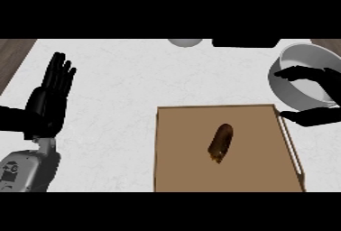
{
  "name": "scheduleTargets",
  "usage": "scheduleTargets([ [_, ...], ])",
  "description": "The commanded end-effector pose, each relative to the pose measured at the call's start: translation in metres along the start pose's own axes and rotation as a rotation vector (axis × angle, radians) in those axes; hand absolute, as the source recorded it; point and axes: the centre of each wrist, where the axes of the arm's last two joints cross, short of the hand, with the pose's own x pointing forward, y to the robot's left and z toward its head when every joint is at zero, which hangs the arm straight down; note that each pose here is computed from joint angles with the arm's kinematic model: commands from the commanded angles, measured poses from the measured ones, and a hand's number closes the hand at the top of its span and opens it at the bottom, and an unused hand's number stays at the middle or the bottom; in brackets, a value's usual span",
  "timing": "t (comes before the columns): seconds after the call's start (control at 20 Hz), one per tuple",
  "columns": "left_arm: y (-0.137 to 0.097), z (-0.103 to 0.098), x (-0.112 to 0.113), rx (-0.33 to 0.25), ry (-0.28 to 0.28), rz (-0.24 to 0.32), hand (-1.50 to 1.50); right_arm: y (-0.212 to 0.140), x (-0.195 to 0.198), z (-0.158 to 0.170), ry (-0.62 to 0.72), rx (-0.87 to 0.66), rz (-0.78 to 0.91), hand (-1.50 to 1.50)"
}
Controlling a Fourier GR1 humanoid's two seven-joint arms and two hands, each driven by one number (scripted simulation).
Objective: Pick the sweet potato from the tray and place it in the pot
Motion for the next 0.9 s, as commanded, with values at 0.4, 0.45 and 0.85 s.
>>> scheduleTargets([
  [0.4,0.010,-0.007,-0.008,-0.006,-0.004,0.013,0.00,0.010,0.089,-0.018,0.026,0.349,0.343,-1.50],
  [0.45,0.007,-0.012,-0.009,-0.004,-0.014,0.014,0.00,0.004,0.100,-0.023,0.055,0.387,0.386,-1.50],
  [0.85,-0.003,-0.015,-0.005,-0.007,0.002,0.021,0.00,0.066,0.147,-0.059,0.148,0.539,0.479,-1.50],
])
